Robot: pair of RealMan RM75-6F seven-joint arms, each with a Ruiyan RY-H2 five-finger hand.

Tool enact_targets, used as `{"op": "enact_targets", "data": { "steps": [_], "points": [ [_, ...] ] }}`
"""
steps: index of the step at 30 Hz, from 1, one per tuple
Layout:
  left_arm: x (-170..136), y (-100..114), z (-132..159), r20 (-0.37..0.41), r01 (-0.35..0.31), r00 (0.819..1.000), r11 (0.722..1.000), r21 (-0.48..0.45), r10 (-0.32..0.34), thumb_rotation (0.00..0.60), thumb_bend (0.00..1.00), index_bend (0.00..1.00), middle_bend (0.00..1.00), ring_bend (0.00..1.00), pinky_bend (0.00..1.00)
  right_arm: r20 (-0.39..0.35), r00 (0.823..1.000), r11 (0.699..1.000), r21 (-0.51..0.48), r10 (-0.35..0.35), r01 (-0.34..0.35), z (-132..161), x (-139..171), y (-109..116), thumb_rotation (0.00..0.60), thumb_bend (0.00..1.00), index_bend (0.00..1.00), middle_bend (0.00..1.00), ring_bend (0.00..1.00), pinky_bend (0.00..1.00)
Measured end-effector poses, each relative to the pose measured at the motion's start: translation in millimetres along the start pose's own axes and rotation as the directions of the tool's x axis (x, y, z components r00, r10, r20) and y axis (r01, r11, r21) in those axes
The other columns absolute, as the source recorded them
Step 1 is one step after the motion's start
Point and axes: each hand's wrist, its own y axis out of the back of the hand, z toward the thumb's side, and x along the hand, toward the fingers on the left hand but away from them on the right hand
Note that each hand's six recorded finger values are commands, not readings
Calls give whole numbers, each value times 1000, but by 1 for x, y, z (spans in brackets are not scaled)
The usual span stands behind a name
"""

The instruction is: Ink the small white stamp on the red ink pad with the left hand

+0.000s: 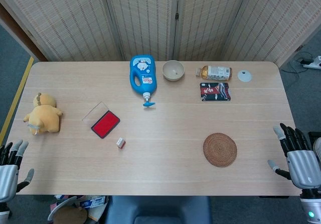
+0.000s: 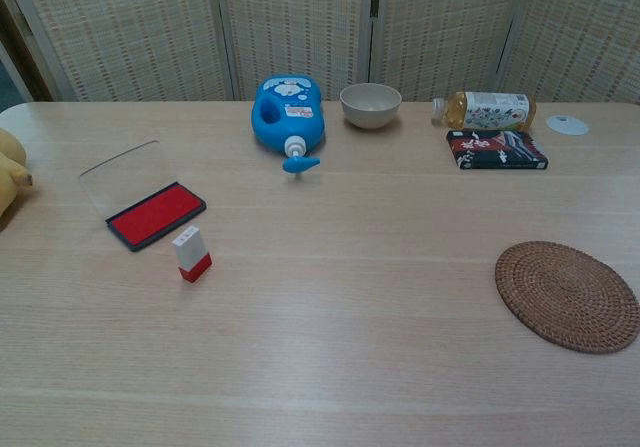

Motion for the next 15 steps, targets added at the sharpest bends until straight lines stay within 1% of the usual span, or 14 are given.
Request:
{"op": "enact_targets", "data": {
  "steps": [5,10,15],
  "points": [
    [0,-1,4,13,1,1000,1000,2,-1,600,328,84,0,0,46,0,1000,1000,-2,1,-1,-1,2,1,600,203,0,0,0,0],
    [2,0,12,53,-4,999,1000,3,3,600,328,106,0,0,46,10,1000,1000,-7,-8,8,-3,4,3,600,204,0,0,0,0],
    [9,-1,22,96,26,995,999,31,-29,600,328,109,0,0,46,26,1000,1000,-8,-14,14,-6,3,4,600,204,0,0,0,0]
  ]
}}
